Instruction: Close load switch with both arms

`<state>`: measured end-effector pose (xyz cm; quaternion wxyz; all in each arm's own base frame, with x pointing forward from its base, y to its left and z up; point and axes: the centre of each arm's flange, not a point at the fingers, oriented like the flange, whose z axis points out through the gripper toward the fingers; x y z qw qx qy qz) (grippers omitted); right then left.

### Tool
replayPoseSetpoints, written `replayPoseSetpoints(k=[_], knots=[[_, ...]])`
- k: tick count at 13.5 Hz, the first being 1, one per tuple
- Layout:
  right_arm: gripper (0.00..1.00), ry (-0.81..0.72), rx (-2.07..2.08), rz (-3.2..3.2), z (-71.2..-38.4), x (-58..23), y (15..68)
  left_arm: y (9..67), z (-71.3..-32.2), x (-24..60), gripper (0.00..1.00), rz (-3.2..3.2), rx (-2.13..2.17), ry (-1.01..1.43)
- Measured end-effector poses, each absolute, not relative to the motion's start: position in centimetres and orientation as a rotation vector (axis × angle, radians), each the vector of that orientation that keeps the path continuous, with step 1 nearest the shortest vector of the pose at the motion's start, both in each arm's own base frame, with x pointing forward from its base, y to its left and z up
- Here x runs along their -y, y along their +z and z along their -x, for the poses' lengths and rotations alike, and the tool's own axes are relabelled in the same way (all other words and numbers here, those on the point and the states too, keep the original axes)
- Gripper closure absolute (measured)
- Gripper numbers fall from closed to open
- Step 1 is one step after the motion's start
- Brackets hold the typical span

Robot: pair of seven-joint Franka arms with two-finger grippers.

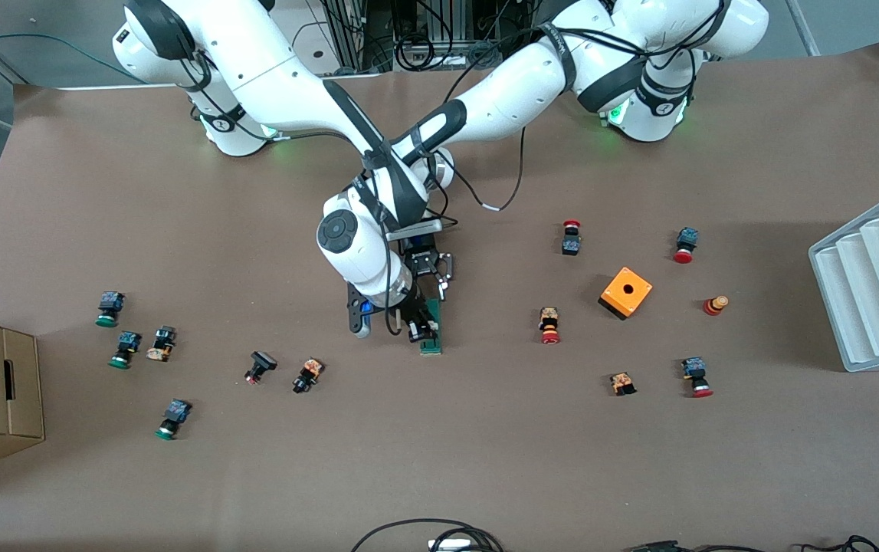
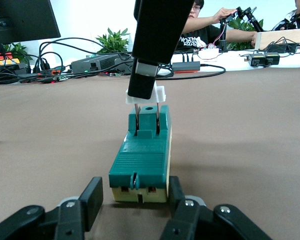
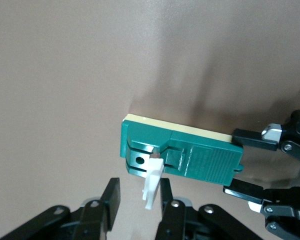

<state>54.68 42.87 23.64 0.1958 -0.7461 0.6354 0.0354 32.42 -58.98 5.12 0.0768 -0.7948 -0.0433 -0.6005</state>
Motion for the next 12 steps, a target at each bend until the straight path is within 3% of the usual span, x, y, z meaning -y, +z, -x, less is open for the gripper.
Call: replayPoseSetpoints(k=[1, 2, 5, 12], knots=[[0.62, 0.099, -1.78, 2.09, -54.69, -42.88, 23.65, 5.12, -32.43, 58.98, 0.38, 2.382, 0.13, -1.799], [0.7, 0.099, -1.78, 2.09, -54.71, -42.88, 23.68, 5.13, -32.43, 58.98, 0.38, 2.38, 0.125, -1.798], [0.8, 0.099, -1.78, 2.089, -54.75, -42.86, 23.69, 5.18, -32.45, 59.01, 0.38, 2.373, 0.103, -1.79], [0.83, 0.109, -1.786, 2.092, -54.88, -42.87, 23.76, 5.19, -32.46, 59.03, 0.38, 2.37, 0.093, -1.787]])
